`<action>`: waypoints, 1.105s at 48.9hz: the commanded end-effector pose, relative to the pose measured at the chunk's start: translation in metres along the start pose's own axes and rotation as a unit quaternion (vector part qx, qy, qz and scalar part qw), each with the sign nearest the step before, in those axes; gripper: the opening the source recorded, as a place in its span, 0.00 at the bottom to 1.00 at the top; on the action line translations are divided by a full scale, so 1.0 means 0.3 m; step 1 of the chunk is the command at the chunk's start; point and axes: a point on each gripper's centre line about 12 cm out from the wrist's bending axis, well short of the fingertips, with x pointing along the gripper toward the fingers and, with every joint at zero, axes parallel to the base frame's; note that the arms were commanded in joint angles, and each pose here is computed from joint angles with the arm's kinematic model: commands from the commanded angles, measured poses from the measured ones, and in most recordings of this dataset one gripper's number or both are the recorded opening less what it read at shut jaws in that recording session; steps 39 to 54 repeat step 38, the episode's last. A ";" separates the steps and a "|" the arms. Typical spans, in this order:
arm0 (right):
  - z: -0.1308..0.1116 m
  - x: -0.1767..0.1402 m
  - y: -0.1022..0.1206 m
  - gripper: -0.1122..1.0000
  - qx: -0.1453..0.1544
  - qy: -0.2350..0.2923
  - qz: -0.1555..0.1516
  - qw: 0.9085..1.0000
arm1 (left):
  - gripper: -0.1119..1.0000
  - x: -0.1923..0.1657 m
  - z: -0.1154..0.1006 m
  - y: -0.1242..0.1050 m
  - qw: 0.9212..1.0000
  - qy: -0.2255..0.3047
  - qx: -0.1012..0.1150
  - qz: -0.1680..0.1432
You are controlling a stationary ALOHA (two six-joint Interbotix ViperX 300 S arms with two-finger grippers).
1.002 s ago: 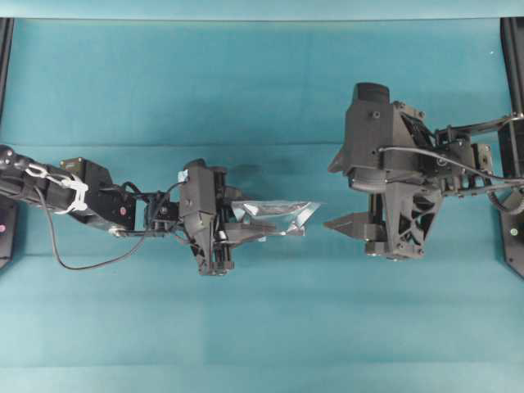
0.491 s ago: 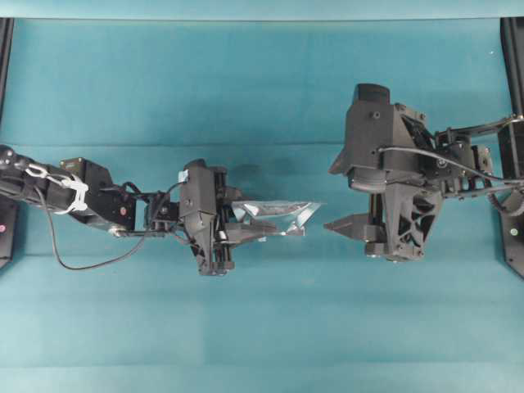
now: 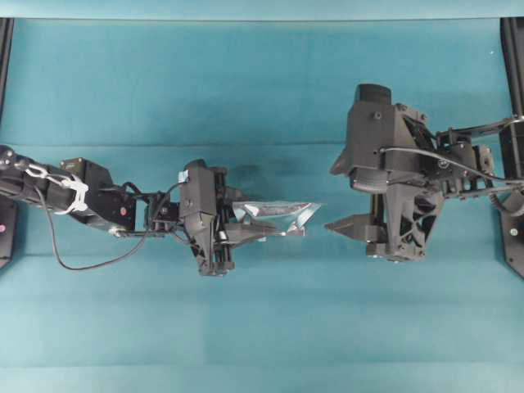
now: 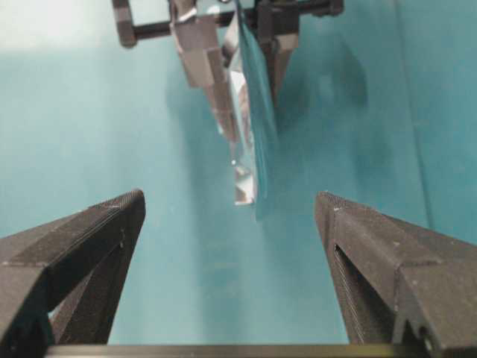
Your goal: Hand over the silver zip bag and make it stand upright.
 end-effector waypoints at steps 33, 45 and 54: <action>0.009 -0.037 0.004 0.92 0.005 -0.018 0.004 1.000 | 0.36 0.002 0.018 -0.021 1.000 -0.008 0.003 -0.008; 0.007 -0.036 0.004 0.92 0.005 -0.017 0.005 1.000 | 0.36 0.002 0.018 -0.021 1.000 -0.008 0.003 -0.008; 0.007 -0.036 0.004 0.92 0.005 -0.017 0.005 1.000 | 0.36 0.002 0.018 -0.021 1.000 -0.008 0.003 -0.008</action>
